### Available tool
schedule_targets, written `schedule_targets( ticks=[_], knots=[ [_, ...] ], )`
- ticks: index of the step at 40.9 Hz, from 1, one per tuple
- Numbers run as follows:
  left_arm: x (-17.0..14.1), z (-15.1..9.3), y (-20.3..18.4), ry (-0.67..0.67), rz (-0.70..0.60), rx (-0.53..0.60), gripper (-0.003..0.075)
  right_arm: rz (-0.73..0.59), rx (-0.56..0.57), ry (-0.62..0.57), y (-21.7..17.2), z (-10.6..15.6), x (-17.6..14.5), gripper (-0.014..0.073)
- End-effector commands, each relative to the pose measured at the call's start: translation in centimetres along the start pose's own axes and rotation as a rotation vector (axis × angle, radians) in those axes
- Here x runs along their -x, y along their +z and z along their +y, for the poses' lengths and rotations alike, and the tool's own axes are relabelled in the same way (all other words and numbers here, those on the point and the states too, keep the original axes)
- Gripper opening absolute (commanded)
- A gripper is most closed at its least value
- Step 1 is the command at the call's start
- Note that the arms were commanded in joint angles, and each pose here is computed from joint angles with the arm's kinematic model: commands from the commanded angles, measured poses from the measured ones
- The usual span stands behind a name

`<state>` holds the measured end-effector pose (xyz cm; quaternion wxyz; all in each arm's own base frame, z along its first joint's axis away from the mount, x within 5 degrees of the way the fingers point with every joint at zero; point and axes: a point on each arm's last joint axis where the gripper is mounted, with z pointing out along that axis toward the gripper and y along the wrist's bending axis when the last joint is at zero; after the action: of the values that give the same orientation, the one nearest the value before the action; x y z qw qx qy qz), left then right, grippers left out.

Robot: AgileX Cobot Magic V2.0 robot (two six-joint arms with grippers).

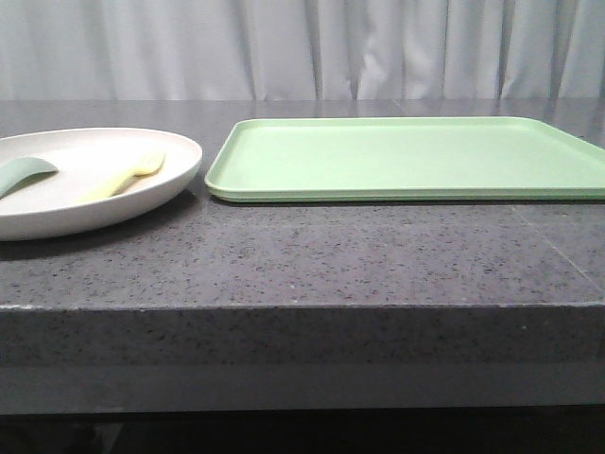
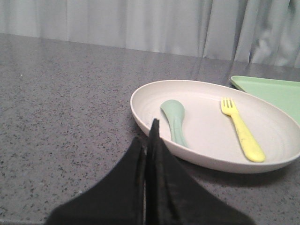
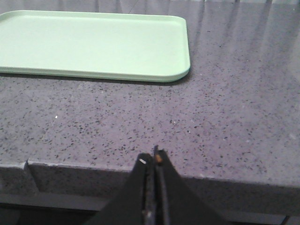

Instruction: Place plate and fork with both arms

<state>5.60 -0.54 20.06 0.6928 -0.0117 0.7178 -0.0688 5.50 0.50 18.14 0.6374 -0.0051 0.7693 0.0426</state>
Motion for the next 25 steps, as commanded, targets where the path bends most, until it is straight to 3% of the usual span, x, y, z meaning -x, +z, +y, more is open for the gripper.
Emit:
schedule_targets(
  ticks=[1,13,25],
  knots=[
    [1.2,0.0,-0.2,-0.004,-0.138,0.005,-0.0018,-0.137,0.011,0.039,-0.2,0.1,1.2,-0.0069],
    [3.8,0.1,-1.0,-0.004,-0.399,0.017,-0.0018,-0.242,0.013,0.061,-0.8,0.1,3.0,-0.0069],
    [10.2,-0.7,-0.4,-0.005,-0.386,0.006,-0.0018,-0.339,0.035,0.055,-3.2,0.7,11.2,-0.0060]
  ],
)
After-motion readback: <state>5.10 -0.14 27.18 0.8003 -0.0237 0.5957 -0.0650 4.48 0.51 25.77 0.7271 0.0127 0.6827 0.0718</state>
